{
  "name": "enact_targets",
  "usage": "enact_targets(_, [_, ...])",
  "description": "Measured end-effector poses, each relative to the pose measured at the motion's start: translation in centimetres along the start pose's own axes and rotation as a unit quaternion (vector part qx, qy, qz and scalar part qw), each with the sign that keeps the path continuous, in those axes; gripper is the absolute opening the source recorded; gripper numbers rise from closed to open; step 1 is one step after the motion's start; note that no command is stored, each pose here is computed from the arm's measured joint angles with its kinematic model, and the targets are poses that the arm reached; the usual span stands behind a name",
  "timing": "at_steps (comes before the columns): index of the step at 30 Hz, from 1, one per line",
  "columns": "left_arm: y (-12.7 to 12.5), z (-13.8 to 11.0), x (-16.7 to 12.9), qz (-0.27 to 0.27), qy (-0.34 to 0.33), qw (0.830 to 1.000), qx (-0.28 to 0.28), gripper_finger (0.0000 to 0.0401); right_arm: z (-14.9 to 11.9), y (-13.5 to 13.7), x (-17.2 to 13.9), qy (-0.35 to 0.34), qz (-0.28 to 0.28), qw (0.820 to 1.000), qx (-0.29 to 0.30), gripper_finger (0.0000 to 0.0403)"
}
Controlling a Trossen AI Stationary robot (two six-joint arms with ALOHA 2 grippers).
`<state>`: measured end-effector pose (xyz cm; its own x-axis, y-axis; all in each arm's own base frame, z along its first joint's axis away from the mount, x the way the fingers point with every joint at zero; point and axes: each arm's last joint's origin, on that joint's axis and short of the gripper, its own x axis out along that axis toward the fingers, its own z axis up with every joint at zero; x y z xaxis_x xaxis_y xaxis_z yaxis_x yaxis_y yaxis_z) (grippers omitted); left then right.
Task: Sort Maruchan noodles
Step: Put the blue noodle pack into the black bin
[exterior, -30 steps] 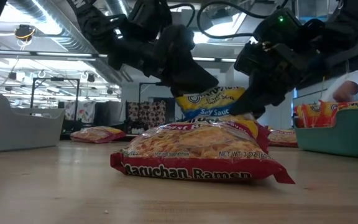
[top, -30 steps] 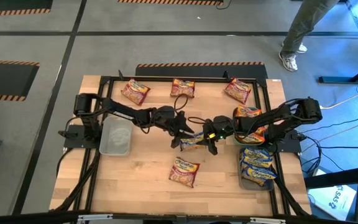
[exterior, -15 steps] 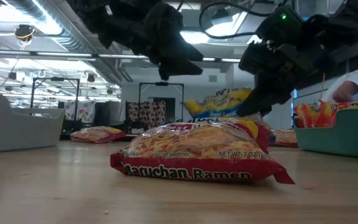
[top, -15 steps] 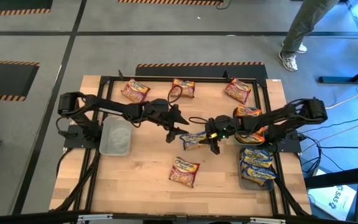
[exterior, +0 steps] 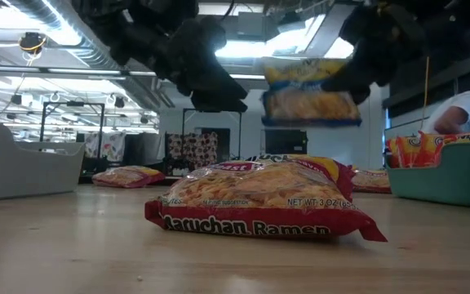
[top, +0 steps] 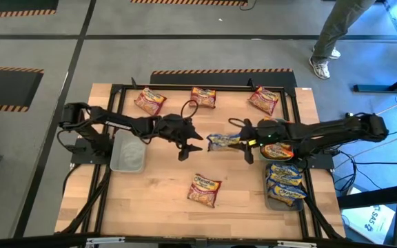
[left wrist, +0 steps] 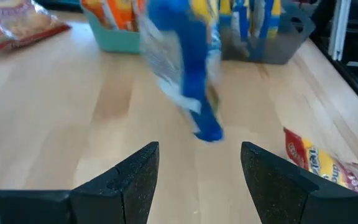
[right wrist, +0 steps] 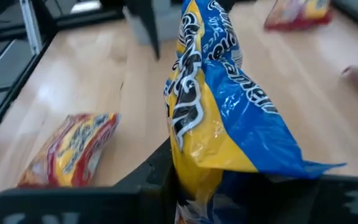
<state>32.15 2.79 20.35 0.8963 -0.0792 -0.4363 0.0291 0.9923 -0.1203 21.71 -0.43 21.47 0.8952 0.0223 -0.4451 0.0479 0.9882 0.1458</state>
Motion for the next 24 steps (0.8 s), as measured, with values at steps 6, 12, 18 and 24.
enact_targets(6, [-0.7, 0.6, 0.1, 0.028, -0.042, 0.999, -0.002, 0.0225, 0.7, 0.1, 0.0, -0.039, -0.003, 0.999, -0.013, 0.0099])
enact_targets(12, [-0.6, 0.7, 0.4, 0.047, -0.064, 0.997, -0.012, 0.0263, 0.7, 0.2, 1.2, -0.049, 0.004, 0.998, -0.028, 0.0099])
enact_targets(18, [-0.5, 0.4, 1.1, 0.039, -0.069, 0.996, -0.034, 0.0291, 1.0, 1.1, 2.4, -0.092, 0.004, 0.993, -0.071, 0.0099])
enact_targets(24, [-0.6, 0.5, 1.8, -0.001, -0.099, 0.994, -0.041, 0.0292, 1.3, 1.3, 3.2, -0.124, -0.01, 0.989, -0.083, 0.0099])
